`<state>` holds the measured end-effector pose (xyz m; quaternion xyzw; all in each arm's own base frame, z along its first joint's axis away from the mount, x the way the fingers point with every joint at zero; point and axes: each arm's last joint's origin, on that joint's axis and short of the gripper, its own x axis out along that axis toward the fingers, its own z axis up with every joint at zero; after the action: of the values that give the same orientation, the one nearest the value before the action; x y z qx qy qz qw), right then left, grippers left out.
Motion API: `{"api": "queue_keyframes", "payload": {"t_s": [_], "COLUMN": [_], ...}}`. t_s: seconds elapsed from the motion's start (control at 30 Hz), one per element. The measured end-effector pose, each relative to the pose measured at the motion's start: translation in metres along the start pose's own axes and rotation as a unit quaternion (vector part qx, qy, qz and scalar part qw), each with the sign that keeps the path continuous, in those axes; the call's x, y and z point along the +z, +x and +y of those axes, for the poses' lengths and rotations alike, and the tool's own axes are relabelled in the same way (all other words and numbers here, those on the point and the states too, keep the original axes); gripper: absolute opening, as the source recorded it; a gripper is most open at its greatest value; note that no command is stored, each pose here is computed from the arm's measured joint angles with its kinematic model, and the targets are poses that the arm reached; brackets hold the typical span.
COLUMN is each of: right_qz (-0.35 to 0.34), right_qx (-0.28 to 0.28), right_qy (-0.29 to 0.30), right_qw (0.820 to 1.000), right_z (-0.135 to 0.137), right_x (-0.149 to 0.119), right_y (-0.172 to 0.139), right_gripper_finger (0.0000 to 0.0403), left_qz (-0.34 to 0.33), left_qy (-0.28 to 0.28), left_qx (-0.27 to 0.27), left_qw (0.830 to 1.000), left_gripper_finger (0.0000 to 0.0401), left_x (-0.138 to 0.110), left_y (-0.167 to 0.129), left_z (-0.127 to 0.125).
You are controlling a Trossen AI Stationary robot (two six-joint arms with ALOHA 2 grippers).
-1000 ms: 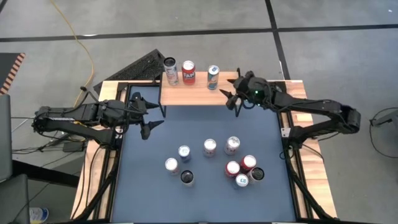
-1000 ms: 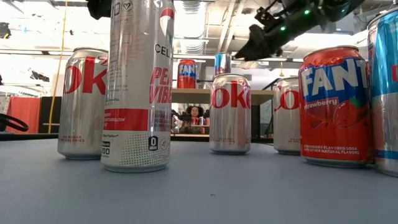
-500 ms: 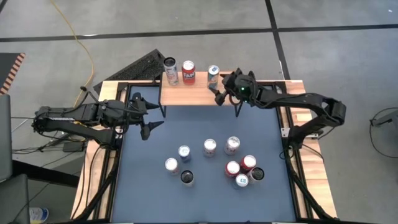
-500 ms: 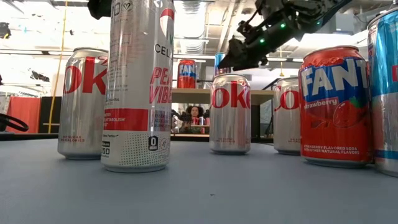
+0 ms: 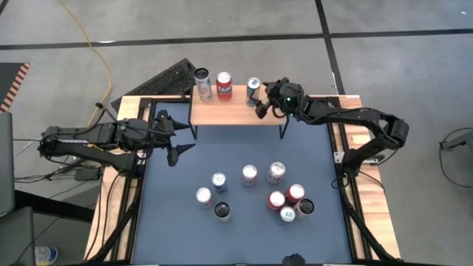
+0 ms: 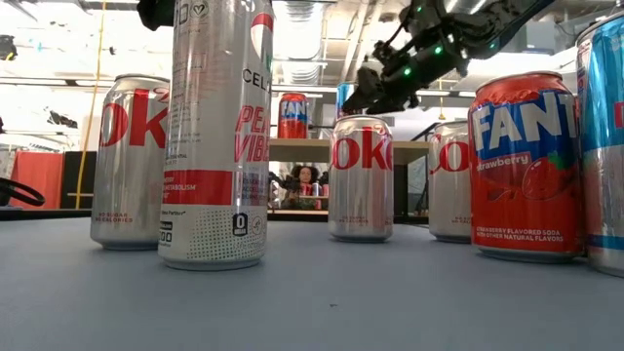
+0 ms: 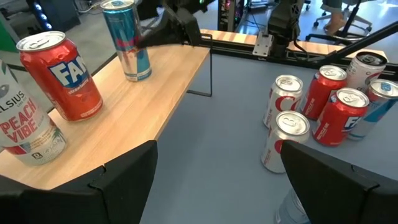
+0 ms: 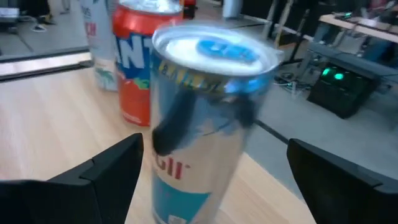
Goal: Place canned beverage on shelf
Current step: Adjust the blue soda can
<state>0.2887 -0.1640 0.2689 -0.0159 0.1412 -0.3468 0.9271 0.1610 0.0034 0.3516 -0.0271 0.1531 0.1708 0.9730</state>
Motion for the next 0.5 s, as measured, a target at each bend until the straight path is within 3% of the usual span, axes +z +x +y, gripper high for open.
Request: {"api": "queue_keyframes", "payload": {"t_s": [0.37,0.5], "right_qz": [-0.019,-0.012], "right_qx": [-0.007,-0.012], "right_qy": [0.001,0.001], "right_qw": [1.000,1.000], "right_z": [-0.006,-0.008], "right_x": [0.001,-0.001], "right_y": [0.024,0.024], "right_gripper_finger": [0.0385,0.0365], "left_qz": [0.001,0.002], "left_qy": [-0.008,-0.006], "left_qx": [0.001,0.001], "left_qw": [1.000,1.000], "left_gripper_finger": [0.0332,0.0332], "left_x": [0.000,0.000], "left_y": [0.000,0.000], "left_z": [0.000,0.000]}}
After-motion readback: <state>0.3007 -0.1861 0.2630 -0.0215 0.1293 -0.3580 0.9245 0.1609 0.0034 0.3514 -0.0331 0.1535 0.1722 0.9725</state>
